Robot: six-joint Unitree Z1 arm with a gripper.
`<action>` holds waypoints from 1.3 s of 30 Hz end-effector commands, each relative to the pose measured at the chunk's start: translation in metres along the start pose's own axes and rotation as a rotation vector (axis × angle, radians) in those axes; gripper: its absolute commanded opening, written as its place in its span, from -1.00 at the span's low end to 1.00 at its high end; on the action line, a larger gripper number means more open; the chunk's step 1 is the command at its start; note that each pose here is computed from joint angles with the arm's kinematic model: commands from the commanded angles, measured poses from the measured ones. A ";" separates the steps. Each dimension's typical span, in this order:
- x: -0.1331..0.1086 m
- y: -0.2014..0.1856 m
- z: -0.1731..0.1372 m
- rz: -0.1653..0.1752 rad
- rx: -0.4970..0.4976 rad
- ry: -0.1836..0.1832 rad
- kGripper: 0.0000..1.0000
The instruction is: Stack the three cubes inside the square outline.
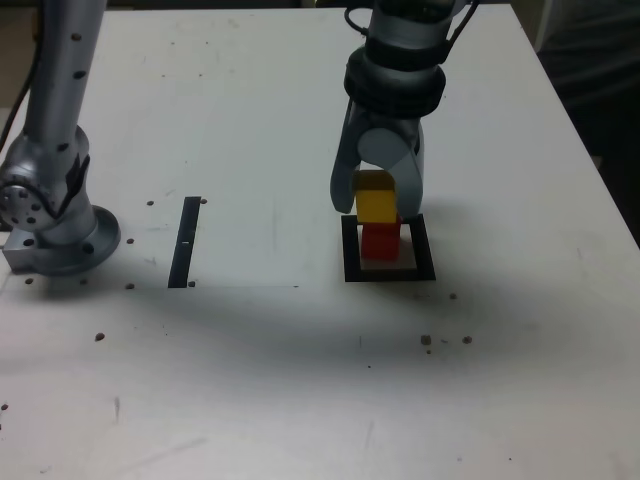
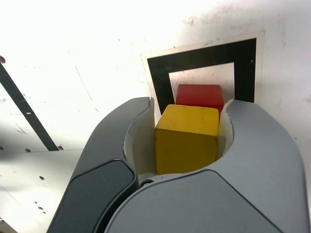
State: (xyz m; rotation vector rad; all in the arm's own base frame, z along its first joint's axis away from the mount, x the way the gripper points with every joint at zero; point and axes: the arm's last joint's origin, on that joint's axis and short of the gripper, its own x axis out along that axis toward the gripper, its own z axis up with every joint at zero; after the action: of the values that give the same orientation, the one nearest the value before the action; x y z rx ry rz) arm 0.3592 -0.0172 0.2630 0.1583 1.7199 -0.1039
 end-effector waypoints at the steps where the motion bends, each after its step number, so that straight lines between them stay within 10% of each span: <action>1: 0.001 -0.001 0.001 -0.003 0.000 -0.004 -0.37; 11: 0.008 -0.001 0.005 -0.001 0.001 -0.032 0.98; 29: -0.005 0.014 -0.025 0.049 -0.043 -0.066 0.99; 39: -0.013 0.066 -0.051 0.126 -0.073 0.028 1.00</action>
State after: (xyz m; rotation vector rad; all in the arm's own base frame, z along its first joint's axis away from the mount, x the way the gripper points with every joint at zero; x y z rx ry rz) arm 0.3207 0.0493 0.2822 0.2044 1.7395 0.0566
